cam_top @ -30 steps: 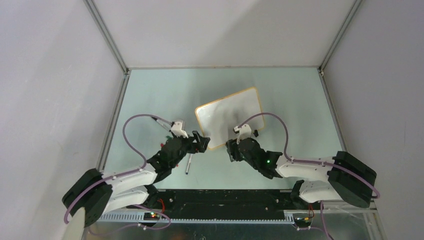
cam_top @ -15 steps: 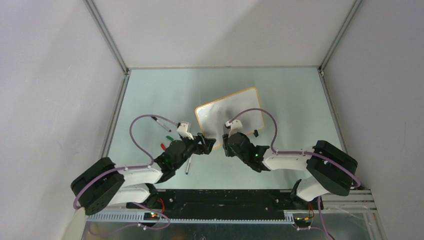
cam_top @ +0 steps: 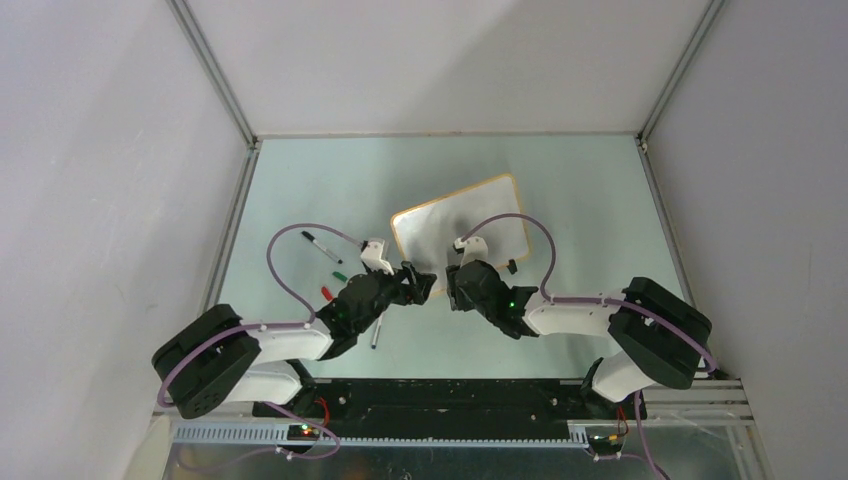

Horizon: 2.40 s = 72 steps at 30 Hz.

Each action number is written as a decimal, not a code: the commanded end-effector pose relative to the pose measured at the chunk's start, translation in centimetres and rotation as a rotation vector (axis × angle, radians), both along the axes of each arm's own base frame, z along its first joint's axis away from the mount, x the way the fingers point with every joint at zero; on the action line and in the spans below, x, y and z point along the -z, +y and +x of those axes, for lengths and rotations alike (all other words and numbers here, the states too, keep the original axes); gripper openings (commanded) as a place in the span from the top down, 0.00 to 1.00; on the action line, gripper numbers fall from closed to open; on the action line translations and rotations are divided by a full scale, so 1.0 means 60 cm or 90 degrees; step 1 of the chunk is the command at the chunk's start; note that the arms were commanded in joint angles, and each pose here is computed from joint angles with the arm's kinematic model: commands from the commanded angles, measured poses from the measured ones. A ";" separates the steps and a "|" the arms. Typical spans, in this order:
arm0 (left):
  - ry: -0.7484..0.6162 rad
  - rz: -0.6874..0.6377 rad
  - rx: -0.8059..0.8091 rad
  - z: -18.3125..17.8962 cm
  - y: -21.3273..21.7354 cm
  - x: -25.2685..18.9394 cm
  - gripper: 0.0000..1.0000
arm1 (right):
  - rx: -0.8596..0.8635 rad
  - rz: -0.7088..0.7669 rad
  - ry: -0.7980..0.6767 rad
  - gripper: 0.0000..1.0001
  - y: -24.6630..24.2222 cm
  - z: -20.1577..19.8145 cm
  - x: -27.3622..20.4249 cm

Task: Write a sentence on the whiteboard
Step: Adjust the whiteboard at the center of the board.

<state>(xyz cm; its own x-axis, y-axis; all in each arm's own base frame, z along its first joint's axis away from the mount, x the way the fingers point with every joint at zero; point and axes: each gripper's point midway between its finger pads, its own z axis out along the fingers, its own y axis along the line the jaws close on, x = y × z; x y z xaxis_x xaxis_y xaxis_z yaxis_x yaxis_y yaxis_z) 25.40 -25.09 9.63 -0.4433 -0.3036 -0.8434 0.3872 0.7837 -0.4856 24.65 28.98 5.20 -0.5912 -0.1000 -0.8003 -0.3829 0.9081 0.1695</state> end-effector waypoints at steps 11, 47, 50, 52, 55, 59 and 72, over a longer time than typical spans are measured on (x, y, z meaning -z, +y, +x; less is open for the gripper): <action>-0.014 -0.028 -0.047 0.014 0.009 -0.019 0.14 | 0.015 0.025 0.013 0.62 0.011 0.015 -0.010; 0.017 0.007 0.041 0.029 -0.066 -0.002 0.16 | -0.029 -0.009 0.017 0.88 0.043 0.011 -0.003; 0.018 0.007 0.044 0.030 -0.068 -0.001 0.16 | -0.029 -0.011 0.016 0.88 0.044 0.012 -0.003; 0.021 0.009 0.047 0.032 -0.073 0.000 0.16 | -0.032 -0.016 0.015 0.88 0.046 0.011 -0.002; 0.028 0.014 0.054 0.035 -0.081 0.003 0.16 | -0.034 -0.022 0.011 0.88 0.049 0.009 -0.002; 0.027 0.012 0.054 0.035 -0.082 0.003 0.16 | -0.032 -0.027 0.012 0.89 0.048 0.008 0.000; 0.017 -0.015 -0.011 0.021 -0.028 -0.001 0.12 | -0.021 -0.035 0.008 0.91 0.050 0.011 0.013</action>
